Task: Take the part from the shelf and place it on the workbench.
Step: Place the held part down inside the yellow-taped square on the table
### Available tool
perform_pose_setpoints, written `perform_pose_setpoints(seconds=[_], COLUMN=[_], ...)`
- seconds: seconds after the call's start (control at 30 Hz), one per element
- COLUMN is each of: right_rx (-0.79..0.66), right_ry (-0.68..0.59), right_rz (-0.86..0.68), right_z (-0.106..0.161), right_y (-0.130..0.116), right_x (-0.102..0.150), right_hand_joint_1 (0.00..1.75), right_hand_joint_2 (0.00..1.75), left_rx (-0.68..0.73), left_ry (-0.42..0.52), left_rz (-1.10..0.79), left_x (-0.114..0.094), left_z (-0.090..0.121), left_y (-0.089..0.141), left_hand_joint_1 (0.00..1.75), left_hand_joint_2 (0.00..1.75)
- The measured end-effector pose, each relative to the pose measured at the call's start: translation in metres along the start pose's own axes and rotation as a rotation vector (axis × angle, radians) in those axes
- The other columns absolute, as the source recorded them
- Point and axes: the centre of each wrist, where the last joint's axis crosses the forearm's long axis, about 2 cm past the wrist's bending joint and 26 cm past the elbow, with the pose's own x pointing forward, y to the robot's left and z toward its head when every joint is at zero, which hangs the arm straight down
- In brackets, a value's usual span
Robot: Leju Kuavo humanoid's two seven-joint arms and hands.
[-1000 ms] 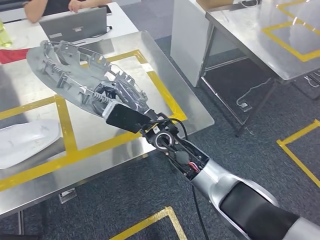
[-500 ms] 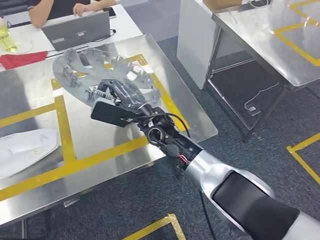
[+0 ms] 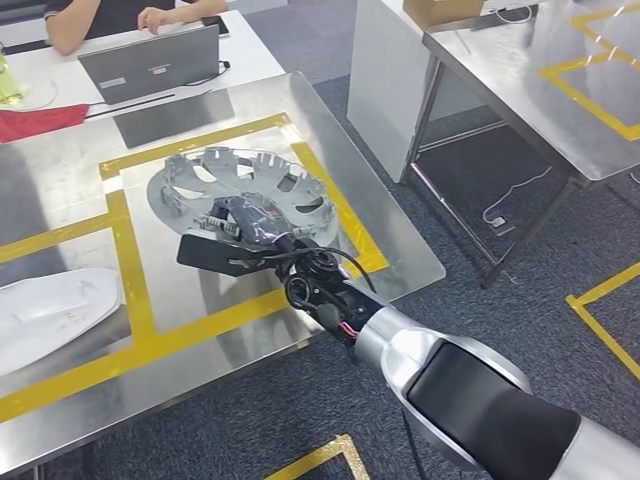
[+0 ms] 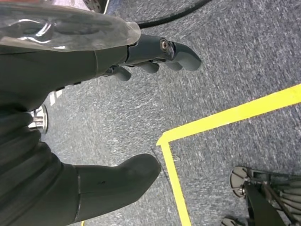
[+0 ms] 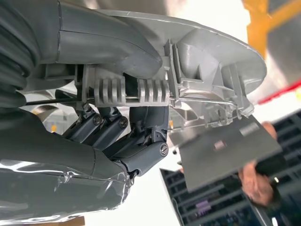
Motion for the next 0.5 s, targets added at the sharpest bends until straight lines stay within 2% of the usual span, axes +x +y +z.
perform_pose_setpoints(seconds=[0.37, 0.5], right_rx=[0.142, 0.205], right_ry=[0.084, 0.119], right_rz=[0.083, 0.107], right_z=[0.018, 0.023], right_y=[0.028, 0.036], right_x=[-0.012, -0.013], right_hand_joint_1=[1.75, 0.00], right_hand_joint_2=[1.75, 0.00], left_rx=[-0.006, -0.010], left_ry=[-0.008, -0.010], left_rz=[0.000, 0.000], left_x=[0.000, 0.000], left_z=[0.000, 0.000], left_y=[0.000, 0.000], left_hand_joint_1=[0.00, 0.00], left_hand_joint_2=[1.75, 1.75])
